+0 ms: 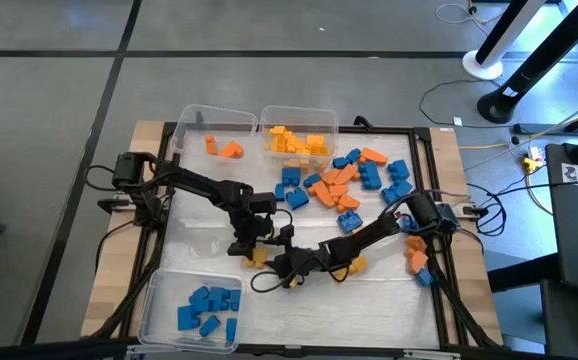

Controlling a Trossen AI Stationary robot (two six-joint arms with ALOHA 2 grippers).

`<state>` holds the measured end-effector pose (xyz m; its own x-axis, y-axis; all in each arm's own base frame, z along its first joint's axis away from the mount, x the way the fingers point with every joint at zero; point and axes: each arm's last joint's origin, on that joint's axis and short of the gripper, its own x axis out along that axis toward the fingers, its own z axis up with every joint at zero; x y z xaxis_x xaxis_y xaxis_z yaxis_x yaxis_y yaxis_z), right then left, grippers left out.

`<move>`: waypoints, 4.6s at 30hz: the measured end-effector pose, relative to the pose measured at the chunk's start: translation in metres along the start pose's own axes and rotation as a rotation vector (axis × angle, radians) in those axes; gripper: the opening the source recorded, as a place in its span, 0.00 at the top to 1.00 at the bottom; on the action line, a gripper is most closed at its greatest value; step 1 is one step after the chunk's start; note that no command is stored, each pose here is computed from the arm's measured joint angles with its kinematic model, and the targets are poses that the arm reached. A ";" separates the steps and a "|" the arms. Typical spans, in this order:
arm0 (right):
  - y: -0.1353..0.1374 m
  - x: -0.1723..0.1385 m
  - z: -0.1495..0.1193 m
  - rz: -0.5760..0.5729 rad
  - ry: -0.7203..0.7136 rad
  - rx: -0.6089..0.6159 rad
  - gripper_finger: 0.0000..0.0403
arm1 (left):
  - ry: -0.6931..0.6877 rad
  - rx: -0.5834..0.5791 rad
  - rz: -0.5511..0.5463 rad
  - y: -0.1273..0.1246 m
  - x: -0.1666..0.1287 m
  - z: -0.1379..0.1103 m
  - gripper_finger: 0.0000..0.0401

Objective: Sort blocks
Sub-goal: Put the yellow game piece into the top right transparent bin

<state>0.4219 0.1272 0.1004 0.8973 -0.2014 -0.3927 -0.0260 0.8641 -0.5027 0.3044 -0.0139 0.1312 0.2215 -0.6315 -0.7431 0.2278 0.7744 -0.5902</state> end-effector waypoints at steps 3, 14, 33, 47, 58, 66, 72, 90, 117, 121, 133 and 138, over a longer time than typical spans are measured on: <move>0.000 0.000 0.001 0.011 -0.009 0.002 0.28 | -0.001 0.028 -0.017 0.000 0.000 0.000 0.88; -0.002 -0.031 0.033 -0.008 -0.014 -0.167 0.28 | -0.060 0.037 -0.031 0.009 -0.008 0.004 0.99; -0.041 -0.162 0.094 -0.005 0.096 -0.379 0.28 | -0.556 0.291 0.073 0.002 -0.097 0.054 0.99; -0.056 -0.220 0.101 0.106 0.097 -0.194 0.28 | -0.879 0.321 0.934 -0.002 -0.201 0.062 0.99; -0.041 -0.218 0.065 0.250 0.460 0.133 0.28 | -0.776 0.124 1.133 0.057 -0.208 0.048 0.93; -0.022 -0.203 0.053 0.316 0.565 0.129 0.28 | -0.723 0.048 1.156 0.083 -0.200 0.044 0.93; -0.009 -0.191 0.042 0.323 0.623 0.087 0.28 | -0.746 -0.120 1.272 0.088 -0.200 0.042 0.85; 0.007 -0.181 0.030 0.453 0.678 -0.056 0.28 | -0.737 -0.126 1.315 0.082 -0.195 0.046 0.72; 0.007 -0.181 0.030 0.516 0.647 -0.212 0.28 | -0.795 -0.152 1.233 0.062 -0.186 0.053 0.47; 0.006 -0.181 0.030 0.511 0.641 -0.230 0.28 | -0.820 -0.237 1.090 0.060 -0.179 0.052 0.48; 0.006 -0.181 0.031 0.505 0.631 -0.226 0.28 | -0.963 -0.650 0.879 0.066 -0.180 0.041 0.48; 0.006 -0.180 0.031 0.503 0.628 -0.225 0.28 | -1.017 -0.683 0.796 0.063 -0.183 0.043 0.48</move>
<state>0.2736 0.1834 0.1920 0.3443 -0.0932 -0.9342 -0.5055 0.8201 -0.2681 0.3191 0.1485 0.2436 0.6980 0.4340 -0.5695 -0.6932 0.6092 -0.3852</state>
